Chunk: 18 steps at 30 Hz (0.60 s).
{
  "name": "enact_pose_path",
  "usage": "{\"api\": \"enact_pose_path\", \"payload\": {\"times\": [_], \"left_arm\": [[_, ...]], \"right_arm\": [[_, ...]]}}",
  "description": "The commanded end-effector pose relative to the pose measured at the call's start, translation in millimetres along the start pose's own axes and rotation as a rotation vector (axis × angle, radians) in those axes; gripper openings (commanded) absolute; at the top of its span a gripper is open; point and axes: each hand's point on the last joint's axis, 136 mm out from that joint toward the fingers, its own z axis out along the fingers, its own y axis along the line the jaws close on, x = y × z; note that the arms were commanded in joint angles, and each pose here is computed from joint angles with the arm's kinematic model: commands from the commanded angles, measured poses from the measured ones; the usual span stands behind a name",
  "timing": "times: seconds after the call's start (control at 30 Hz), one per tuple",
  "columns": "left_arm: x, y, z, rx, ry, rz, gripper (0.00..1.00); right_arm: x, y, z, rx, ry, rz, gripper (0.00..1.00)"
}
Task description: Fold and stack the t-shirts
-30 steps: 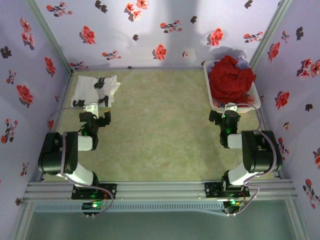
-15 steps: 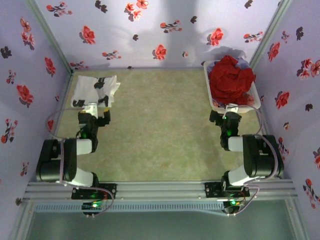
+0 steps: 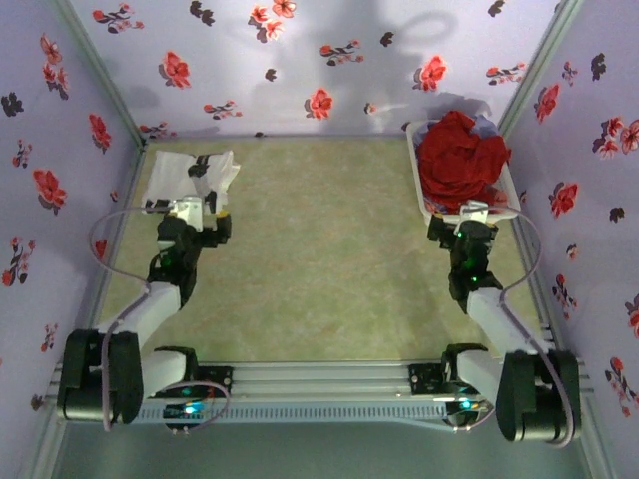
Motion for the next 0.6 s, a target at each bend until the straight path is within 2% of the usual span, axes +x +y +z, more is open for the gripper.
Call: {"api": "enact_pose_path", "payload": {"times": [0.0, 0.07, 0.17, 0.23, 0.43, 0.57], "left_arm": [[-27.0, -36.1, -10.2, 0.097, 0.047, 0.002, 1.00], [-44.6, -69.9, -15.0, 0.183, 0.054, -0.025, 0.99], [-66.0, -138.0, -20.7, 0.345, 0.052, -0.019, 0.99], [-74.0, -176.6, -18.3, 0.409, 0.064, -0.041, 0.99], [-75.7, -260.5, 0.9, 0.539, 0.066, -0.146, 0.99], [-65.0, -321.3, 7.1, 0.624, 0.103, -0.140, 0.99]], "right_arm": [[-7.3, -10.7, -21.7, 0.064, 0.094, 0.078, 0.99], [-14.7, -16.7, -30.5, 0.108, 0.178, 0.164, 0.99], [-25.4, -30.1, -33.1, 0.226, 0.358, 0.151, 0.99], [-37.4, -27.1, -24.7, 0.212, 0.436, 0.131, 0.99], [-78.0, -8.4, 24.7, 0.067, 0.569, 0.163, 0.98], [-83.5, -8.9, 69.4, 0.056, 0.671, 0.138, 0.87]]}}
